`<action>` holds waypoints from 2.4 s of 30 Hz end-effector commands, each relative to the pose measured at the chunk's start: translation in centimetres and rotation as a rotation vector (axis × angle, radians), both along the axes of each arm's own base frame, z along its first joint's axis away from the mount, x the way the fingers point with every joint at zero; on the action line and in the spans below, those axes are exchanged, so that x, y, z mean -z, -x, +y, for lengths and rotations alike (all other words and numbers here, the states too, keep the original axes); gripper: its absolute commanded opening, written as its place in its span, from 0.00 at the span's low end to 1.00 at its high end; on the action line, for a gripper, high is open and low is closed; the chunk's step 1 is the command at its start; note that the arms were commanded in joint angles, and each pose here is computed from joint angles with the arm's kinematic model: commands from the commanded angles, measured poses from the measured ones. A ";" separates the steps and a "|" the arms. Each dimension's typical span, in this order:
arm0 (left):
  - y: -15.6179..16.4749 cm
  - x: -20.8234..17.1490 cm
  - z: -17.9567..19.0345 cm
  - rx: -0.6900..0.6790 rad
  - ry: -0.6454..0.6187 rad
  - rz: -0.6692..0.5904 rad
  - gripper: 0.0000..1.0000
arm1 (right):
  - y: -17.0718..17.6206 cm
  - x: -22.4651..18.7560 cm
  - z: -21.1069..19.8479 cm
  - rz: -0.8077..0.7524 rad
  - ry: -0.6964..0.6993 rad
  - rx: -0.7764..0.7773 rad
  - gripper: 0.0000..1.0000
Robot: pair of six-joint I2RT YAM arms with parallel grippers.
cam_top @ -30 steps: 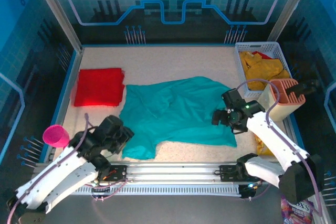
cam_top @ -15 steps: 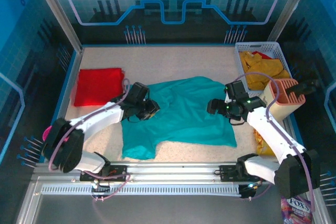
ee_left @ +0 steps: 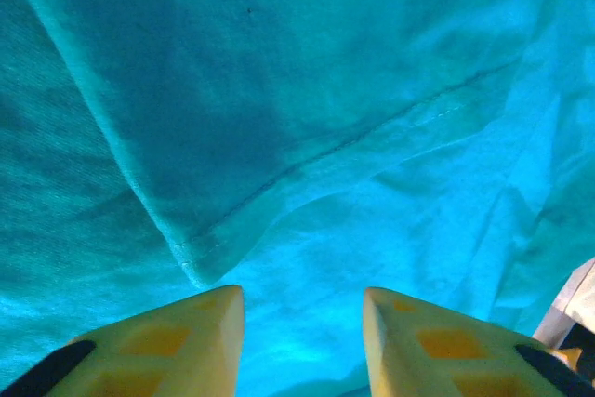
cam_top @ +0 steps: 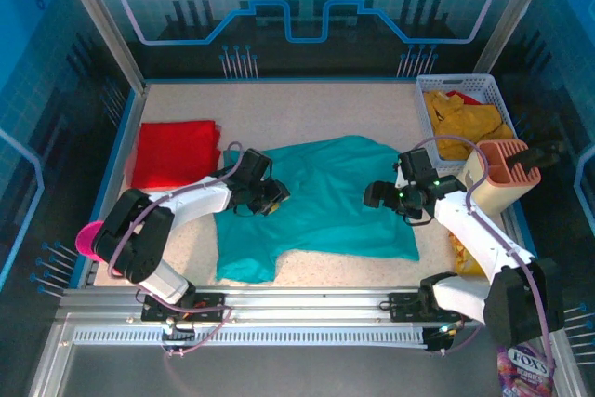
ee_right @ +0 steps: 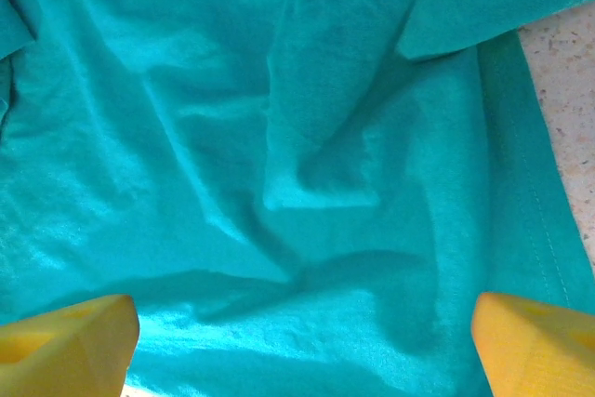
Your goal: Fold and stack the t-shirts
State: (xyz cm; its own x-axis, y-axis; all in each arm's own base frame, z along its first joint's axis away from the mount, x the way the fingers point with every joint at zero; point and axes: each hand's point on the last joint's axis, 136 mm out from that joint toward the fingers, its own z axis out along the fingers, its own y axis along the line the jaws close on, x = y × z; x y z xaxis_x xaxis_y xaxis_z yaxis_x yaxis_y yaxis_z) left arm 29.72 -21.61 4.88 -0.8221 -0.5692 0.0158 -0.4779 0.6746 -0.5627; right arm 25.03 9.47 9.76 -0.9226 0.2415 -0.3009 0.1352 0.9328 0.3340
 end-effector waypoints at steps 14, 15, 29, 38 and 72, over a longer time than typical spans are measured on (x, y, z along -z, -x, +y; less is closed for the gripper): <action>1.3 2.0 2.0 -0.004 -0.101 0.044 0.45 | 0.0 4.4 1.1 0.101 -0.057 -0.018 0.92; 1.1 2.1 1.9 -0.010 -0.094 0.039 0.44 | 0.1 4.7 1.1 0.110 -0.057 -0.019 0.92; -1.7 2.3 1.3 -0.034 -0.100 0.003 0.32 | 1.9 8.2 0.2 0.196 -0.012 -0.003 0.91; -2.4 2.3 1.3 -0.024 -0.102 0.001 0.21 | 2.3 8.1 0.2 0.198 -0.010 -0.007 0.90; -30.9 -8.7 10.1 -0.060 0.036 -0.530 0.00 | 2.0 8.3 0.2 0.226 0.012 -0.008 0.90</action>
State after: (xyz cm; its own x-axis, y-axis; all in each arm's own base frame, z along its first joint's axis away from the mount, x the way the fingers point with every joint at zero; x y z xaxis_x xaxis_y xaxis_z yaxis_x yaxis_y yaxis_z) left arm 58.21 -11.84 10.39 -0.7085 -0.6444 -0.2877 -0.2713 0.6250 -0.7319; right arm 24.21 10.31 2.48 -0.9642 0.2261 -0.1388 0.1715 0.9303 0.3241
